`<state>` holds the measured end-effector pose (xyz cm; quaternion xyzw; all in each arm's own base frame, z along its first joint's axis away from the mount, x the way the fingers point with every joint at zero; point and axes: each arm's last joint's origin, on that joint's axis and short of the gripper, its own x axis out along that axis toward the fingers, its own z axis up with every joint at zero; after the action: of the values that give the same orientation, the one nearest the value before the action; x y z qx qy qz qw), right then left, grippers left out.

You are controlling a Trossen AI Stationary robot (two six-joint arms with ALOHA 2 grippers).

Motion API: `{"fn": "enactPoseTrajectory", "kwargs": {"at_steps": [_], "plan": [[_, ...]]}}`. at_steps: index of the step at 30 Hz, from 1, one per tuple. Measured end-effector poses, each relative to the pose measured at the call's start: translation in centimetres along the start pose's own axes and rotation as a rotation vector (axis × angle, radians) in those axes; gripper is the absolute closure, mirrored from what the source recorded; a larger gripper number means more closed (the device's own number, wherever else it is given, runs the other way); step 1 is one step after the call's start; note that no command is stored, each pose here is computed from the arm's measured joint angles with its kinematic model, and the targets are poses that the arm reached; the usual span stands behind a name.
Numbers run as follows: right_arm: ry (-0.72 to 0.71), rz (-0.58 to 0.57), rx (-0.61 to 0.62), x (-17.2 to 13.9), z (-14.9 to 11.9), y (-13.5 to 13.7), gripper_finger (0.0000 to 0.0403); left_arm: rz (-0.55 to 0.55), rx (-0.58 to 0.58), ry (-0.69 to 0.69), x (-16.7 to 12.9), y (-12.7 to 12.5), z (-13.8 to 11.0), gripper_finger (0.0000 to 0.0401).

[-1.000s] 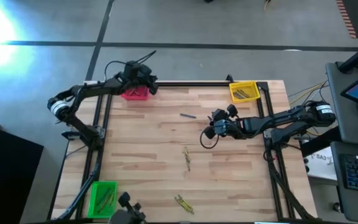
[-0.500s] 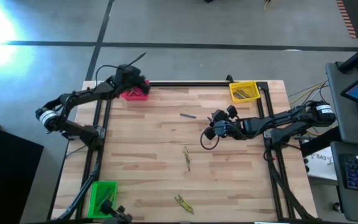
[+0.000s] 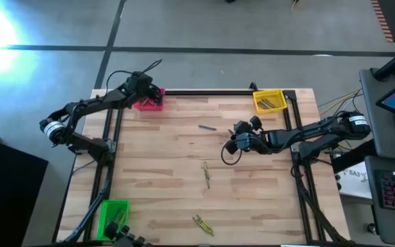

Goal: Sort crayons
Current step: Put the blue crayon into the green bin

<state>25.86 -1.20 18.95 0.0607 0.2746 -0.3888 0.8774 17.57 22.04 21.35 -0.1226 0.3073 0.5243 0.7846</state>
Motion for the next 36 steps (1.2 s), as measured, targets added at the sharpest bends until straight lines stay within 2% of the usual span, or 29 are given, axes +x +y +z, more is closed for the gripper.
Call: {"fn": "enactPoseTrajectory", "kwargs": {"at_steps": [3, 7, 10, 13, 23, 31, 36], "plan": [[0.011, 0.015, -0.007, 0.0, -0.1, 0.0, 0.0251, -0.080, 0.008, -0.049, -0.1, -0.3, 0.5, 0.0252], [0.026, 0.042, -0.009, 0.1, -0.1, 0.1, 0.0257, -0.345, 0.038, -0.165, -0.4, -2.0, 1.5, 0.0247], [0.025, 0.042, -0.008, 0.1, -0.1, 0.1, 0.0263, -0.558, 0.111, -0.238, -0.2, -4.0, 1.7, 0.0250], [0.021, 0.045, -0.004, 0.1, 0.0, 0.1, 0.0267, -0.676, 0.186, -0.275, 0.4, -6.0, 1.6, 0.0255], [0.022, 0.047, -0.004, 0.1, 0.0, 0.1, 0.0260, -0.737, 0.241, -0.261, 1.8, -9.4, 3.0, 0.0260], [0.009, 0.019, -0.067, 0.1, 0.0, 0.0, 0.0246, -0.735, 0.233, -0.278, 1.9, -9.5, 3.6, 0.0260], [0.007, 0.016, -0.076, 0.1, 0.0, 0.0, 0.0249, -0.665, 0.241, -0.293, 2.0, -9.4, 3.7, 0.0260]]}}
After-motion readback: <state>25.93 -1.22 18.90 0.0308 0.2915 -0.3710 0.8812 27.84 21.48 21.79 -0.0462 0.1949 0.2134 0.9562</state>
